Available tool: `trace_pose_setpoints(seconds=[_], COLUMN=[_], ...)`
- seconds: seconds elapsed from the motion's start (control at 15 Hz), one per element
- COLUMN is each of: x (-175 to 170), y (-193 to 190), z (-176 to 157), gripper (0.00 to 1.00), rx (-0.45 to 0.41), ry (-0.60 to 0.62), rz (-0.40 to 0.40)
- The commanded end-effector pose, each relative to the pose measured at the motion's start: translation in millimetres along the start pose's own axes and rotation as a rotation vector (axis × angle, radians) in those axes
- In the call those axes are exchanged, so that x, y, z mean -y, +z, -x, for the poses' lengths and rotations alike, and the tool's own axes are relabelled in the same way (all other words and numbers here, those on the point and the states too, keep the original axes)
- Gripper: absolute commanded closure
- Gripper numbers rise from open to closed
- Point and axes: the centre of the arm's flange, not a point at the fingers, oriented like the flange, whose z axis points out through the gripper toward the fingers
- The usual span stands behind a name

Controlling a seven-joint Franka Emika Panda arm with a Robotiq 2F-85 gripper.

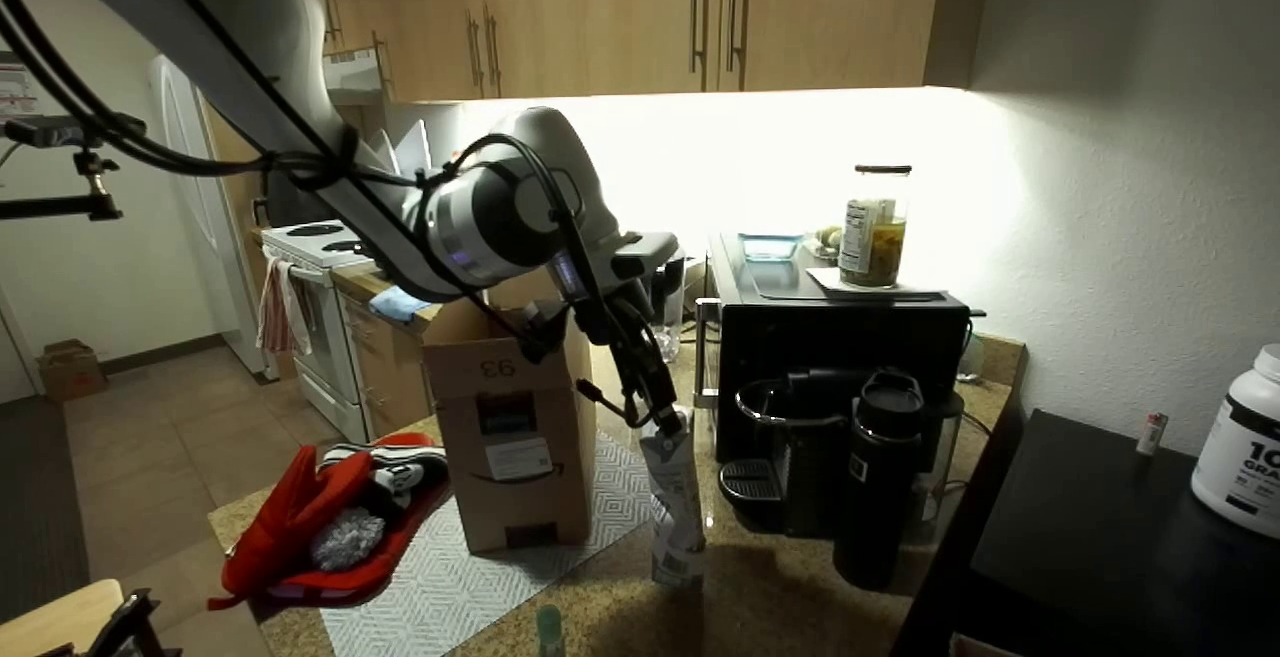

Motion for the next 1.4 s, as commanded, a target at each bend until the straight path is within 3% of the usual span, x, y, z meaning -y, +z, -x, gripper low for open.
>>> trace_pose_setpoints(seconds=[0.0, 0.47, 0.53, 0.73, 1.07, 1.33], x=[-2.0, -13.0, -13.9, -11.8, -1.1, 12.4], y=[13.4, 31.2, 30.7, 27.0, 15.7, 0.9], z=[17.4, 23.0, 22.4, 21.9, 17.9, 14.7], gripper=[0.93, 0.93, 0.48, 0.35, 0.02, 0.0], rx=[0.013, 0.046, 0.048, 0.042, 0.012, -0.021], ry=[0.051, 0.126, 0.13, 0.128, 0.104, 0.078], rz=[-0.012, 0.012, 0.01, 0.002, -0.031, -0.072])
